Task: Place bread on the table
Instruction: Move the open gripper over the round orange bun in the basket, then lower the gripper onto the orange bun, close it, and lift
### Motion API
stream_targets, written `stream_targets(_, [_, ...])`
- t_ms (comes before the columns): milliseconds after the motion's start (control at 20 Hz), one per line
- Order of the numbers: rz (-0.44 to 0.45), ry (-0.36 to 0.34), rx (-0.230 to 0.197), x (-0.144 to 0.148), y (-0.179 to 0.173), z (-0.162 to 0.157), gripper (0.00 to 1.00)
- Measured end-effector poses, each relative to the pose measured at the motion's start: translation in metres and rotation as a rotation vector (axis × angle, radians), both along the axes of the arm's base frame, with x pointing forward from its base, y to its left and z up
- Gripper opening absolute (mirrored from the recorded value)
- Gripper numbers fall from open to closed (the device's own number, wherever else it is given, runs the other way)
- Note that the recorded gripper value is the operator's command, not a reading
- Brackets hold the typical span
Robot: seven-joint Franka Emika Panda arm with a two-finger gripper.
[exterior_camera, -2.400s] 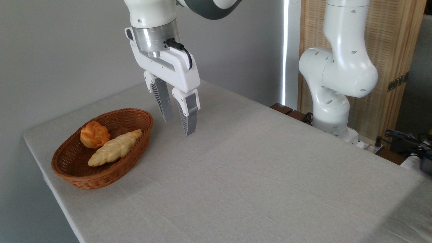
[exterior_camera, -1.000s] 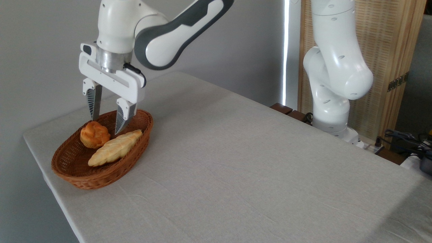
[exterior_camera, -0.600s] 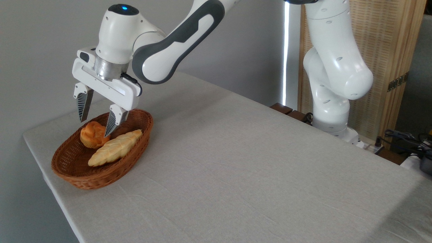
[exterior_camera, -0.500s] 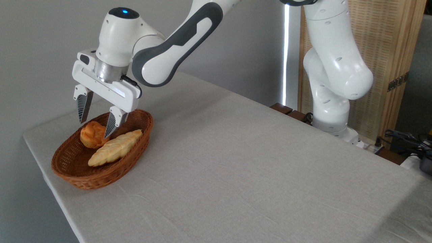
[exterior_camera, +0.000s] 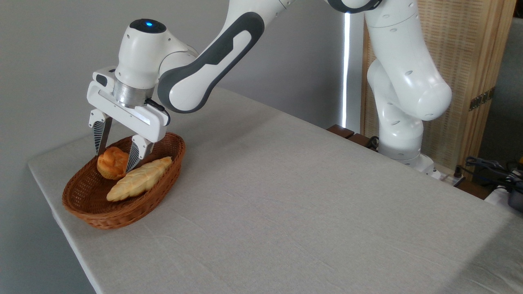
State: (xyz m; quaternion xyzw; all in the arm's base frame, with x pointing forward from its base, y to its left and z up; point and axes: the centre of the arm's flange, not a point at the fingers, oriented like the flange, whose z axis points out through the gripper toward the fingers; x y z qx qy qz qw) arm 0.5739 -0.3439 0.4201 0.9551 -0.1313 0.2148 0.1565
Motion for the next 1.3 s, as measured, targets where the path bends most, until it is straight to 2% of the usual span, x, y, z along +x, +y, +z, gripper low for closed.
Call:
stream_targets(250, [0.001, 0.004, 0.0, 0.0, -0.0007, -0.0025, 0.98])
stream_targets(500, [-0.001, 0.004, 0.0, -0.0004, -0.0015, -0.0023, 0.52])
stream_targets(600, [-0.001, 0.004, 0.0, -0.0005, -0.0016, -0.0023, 0.38])
stream_targets(650, [-0.001, 0.004, 0.0, -0.0005, -0.0016, -0.0023, 0.34])
stream_targets(750, [-0.001, 0.004, 0.0, -0.0004, -0.0017, -0.0021, 0.32])
stream_targets(1300, [-0.001, 0.001, -0.002, 0.0002, -0.0018, -0.0005, 0.32])
